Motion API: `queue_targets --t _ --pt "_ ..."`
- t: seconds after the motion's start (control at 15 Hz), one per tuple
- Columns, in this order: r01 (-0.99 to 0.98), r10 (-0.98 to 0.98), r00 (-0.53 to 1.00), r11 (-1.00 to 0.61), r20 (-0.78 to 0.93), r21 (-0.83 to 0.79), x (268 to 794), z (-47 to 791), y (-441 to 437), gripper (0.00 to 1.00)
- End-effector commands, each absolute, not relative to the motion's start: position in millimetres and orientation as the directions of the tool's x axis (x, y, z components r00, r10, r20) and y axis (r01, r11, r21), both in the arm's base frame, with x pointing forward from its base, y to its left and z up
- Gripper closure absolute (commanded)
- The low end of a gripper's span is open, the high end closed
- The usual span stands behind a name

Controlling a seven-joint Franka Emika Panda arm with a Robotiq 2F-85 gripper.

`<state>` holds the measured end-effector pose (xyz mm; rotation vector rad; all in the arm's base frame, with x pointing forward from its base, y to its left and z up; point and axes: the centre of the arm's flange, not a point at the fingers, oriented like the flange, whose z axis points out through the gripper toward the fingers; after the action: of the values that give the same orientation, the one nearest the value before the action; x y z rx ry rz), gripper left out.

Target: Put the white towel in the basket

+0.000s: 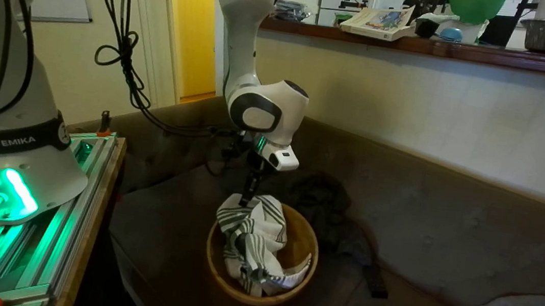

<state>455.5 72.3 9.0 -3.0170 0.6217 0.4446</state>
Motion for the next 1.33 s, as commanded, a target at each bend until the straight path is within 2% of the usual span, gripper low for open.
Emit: queue_targets --t 0.0,0.4,0.73,1.27 --pt "-0.398 -0.39 0.877 -0.917 -0.279 0.031 461 5 71 1.0" --pt "-0.429 -0.424 0.876 -0.903 -0.23 0.03 461 30 57 0.98" --pt "-0.539 -0.538 0.829 -0.842 -0.153 0.038 465 56 10 0.98" --pt "-0.806 -0.811 0.585 -0.577 0.027 0.132 461 -9 -3 0.98"
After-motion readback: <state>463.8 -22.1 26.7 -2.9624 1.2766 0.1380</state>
